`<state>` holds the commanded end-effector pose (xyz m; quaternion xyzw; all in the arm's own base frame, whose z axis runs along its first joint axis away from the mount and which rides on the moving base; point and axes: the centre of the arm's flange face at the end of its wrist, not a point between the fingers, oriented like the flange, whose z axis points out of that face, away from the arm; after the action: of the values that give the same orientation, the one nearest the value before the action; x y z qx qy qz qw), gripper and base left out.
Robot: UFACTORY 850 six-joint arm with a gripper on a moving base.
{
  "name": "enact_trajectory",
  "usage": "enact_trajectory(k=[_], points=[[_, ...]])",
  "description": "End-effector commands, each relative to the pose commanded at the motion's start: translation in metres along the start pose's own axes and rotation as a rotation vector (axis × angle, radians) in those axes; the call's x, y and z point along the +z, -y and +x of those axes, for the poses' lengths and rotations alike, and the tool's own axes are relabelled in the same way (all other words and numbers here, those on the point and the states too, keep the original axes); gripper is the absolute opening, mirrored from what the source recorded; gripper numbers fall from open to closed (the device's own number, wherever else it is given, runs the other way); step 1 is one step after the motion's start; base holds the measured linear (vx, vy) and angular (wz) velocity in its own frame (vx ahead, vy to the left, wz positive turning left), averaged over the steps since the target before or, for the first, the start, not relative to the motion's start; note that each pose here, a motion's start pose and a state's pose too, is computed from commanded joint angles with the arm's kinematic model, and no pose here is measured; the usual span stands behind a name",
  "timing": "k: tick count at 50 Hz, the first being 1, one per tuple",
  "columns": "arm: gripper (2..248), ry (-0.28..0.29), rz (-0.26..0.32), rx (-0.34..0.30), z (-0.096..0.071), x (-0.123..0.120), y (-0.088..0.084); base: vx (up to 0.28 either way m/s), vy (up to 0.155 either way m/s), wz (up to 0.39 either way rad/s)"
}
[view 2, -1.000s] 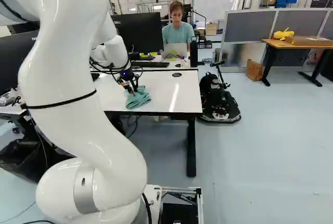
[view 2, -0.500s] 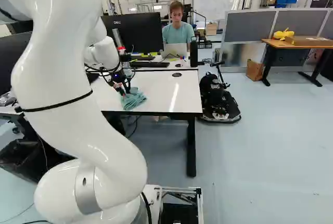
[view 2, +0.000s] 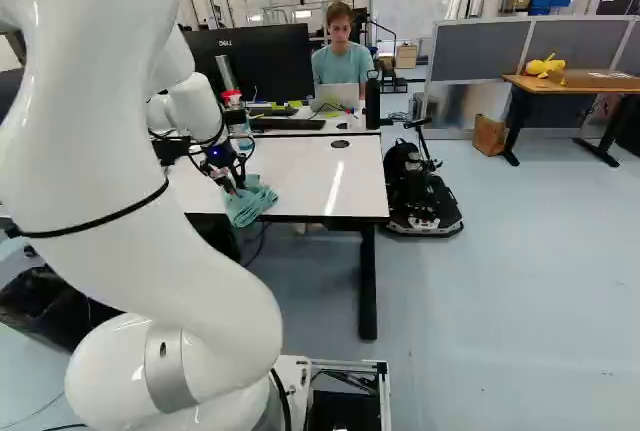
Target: Clean the table with the green towel
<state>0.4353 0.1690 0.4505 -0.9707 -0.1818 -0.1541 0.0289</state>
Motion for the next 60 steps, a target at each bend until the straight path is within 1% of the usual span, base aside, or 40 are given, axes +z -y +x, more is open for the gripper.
enact_trajectory(k=[8, 37, 44, 60], points=[[42, 0.003, -0.006, 0.019, -0.01, -0.003, -0.009, 0.0, 0.0, 0.0], [42, 0.006, -0.042, 0.129, -0.029, -0.009, -0.06, 0.0, 0.0, 0.0], [42, 0.005, -0.049, 0.151, -0.024, -0.007, -0.071, 0.0, 0.0, 0.0], [42, -0.002, -0.061, 0.188, -0.002, 0.0, -0.093, 0.0, 0.0, 0.0]])
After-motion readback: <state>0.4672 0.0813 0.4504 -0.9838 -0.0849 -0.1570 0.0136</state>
